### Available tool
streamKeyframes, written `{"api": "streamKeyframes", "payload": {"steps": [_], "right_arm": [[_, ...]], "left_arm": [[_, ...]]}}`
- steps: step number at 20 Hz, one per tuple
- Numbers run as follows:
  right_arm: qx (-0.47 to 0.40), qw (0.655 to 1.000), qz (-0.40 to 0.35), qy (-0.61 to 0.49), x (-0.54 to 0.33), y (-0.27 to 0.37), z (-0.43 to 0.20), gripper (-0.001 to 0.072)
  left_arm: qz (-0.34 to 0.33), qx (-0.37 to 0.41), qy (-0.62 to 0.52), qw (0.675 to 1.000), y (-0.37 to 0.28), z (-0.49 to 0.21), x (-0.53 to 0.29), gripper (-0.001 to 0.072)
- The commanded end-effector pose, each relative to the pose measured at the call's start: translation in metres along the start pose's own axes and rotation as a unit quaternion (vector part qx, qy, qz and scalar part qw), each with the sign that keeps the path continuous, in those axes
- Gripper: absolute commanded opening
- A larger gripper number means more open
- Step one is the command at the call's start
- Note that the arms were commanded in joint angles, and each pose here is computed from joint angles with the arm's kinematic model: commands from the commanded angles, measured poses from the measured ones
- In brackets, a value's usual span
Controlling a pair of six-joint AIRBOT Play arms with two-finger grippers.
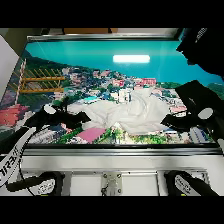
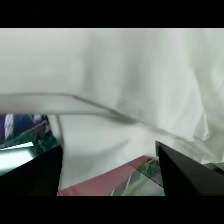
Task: Fold the clothes and pants, and hang the long-sleeved shirts on hangers.
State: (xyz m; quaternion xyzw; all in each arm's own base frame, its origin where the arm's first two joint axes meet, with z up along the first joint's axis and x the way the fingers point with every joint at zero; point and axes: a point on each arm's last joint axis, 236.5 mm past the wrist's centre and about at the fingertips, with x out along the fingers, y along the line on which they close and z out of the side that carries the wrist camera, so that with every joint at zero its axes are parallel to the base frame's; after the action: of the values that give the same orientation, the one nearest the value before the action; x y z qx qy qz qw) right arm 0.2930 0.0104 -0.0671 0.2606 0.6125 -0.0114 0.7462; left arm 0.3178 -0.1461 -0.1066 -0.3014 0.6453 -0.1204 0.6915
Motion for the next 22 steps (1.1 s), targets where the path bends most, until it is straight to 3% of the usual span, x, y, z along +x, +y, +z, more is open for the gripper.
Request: {"api": "streamKeyframes", "payload": {"steps": [1, 6, 7, 8, 9, 10, 12, 13, 17, 19, 22], "right_arm": [[0.089, 0.995, 0.034, -0.013, 0.031, -0.005, -0.006, 0.0625], [0.095, 0.994, 0.054, -0.029, 0.058, 0.014, 0.002, 0.0620], [0.090, 0.994, 0.052, -0.031, 0.062, 0.017, 0.003, 0.0618], [0.084, 0.995, 0.050, -0.036, 0.064, 0.019, 0.004, 0.0617], [0.079, 0.995, 0.049, -0.045, 0.065, 0.021, 0.007, 0.0613], [0.075, 0.995, 0.050, -0.051, 0.064, 0.023, 0.010, 0.0497], [0.064, 0.995, 0.049, -0.060, 0.059, 0.026, 0.020, 0.0061], [0.044, 0.995, 0.045, -0.072, 0.048, 0.028, 0.031, 0.0019], [-0.089, 0.980, 0.017, -0.179, -0.079, 0.060, 0.101, 0.0019], [-0.145, 0.952, -0.001, -0.271, -0.182, 0.086, 0.123, 0.0018], [-0.192, 0.886, 0.014, -0.421, -0.327, 0.134, 0.117, 0.0018]], "left_arm": [[-0.005, -0.003, -0.012, 1.000, -0.002, 0.006, 0.001, 0.0615], [-0.004, -0.016, -0.017, 1.000, -0.001, 0.009, 0.001, 0.0613], [-0.003, -0.017, -0.018, 1.000, 0.000, 0.009, 0.002, 0.0496], [-0.001, -0.015, -0.018, 1.000, 0.001, 0.009, 0.002, 0.0145], [-0.002, -0.016, -0.021, 1.000, 0.000, 0.011, 0.002, 0.0025], [-0.005, -0.018, -0.026, 0.999, -0.001, 0.013, 0.002, 0.0020], [-0.007, -0.007, -0.036, 0.999, -0.007, 0.020, -0.006, 0.0020], [-0.019, 0.003, -0.051, 0.999, -0.019, 0.032, -0.022, 0.0020], [-0.082, 0.097, -0.227, 0.965, -0.106, 0.103, -0.181, 0.0020], [-0.103, 0.163, -0.337, 0.922, -0.159, 0.107, -0.292, 0.0020], [-0.117, 0.249, -0.472, 0.837, -0.225, 0.058, -0.426, 0.0020]]}}
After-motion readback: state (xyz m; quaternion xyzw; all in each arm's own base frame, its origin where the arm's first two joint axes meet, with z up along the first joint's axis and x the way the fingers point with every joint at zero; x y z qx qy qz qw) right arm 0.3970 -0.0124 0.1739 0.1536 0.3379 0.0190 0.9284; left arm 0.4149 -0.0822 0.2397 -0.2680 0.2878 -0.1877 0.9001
